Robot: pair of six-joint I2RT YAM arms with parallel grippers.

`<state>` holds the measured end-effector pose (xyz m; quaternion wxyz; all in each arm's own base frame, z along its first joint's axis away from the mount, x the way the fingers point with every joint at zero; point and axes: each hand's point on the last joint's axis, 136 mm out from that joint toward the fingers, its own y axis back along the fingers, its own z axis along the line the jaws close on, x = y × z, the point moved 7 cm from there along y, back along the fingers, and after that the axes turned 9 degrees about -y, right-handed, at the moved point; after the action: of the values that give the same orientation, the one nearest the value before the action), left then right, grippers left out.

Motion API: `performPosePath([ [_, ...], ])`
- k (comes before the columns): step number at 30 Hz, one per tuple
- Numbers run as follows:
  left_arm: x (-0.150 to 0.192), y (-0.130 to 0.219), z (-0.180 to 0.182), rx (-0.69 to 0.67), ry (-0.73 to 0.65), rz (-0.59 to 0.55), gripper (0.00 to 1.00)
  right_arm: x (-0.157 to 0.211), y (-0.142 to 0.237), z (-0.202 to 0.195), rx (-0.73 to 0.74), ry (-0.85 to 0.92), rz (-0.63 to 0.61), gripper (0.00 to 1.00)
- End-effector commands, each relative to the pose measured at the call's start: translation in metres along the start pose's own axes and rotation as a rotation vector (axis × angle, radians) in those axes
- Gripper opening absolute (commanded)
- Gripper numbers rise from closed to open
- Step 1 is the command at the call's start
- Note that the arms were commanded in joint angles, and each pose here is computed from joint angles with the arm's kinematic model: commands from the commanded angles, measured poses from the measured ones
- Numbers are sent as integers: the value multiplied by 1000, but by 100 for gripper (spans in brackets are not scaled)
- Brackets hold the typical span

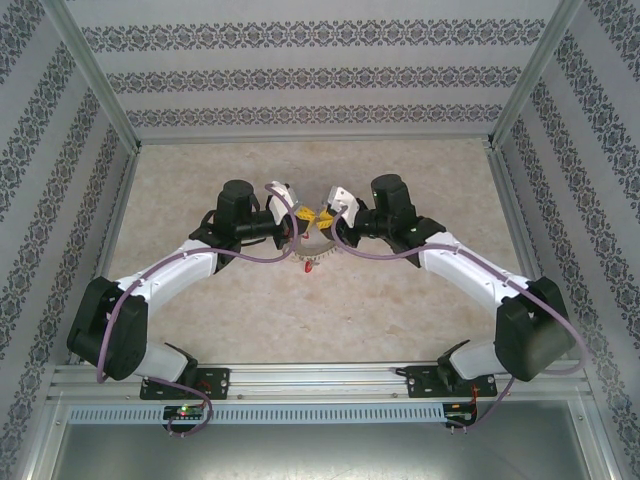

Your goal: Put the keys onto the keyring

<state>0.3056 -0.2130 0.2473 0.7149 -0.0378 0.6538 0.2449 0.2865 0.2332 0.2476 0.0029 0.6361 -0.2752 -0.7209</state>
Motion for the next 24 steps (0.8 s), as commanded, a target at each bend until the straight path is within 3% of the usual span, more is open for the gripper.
performPosePath([
  [1,-20,-2,-5,32,-37,-96,0,-16,-7,-6,36,-13,-50,21],
  [6,-22,-4,-5,19,-21,-109,0,-16,-15,-11,66,-71,-69,17],
  [10,-24,-5,-4,5,8,-128,0,-15,-20,-17,109,-108,-78,0],
  [15,-31,-2,-4,4,31,-141,2,-10,-14,-22,147,-88,-126,0],
  [21,-40,23,-11,18,-42,-155,47,-9,14,-23,79,36,-238,0],
  [24,-47,41,-11,59,-102,-154,51,-9,23,-16,22,152,-287,0],
])
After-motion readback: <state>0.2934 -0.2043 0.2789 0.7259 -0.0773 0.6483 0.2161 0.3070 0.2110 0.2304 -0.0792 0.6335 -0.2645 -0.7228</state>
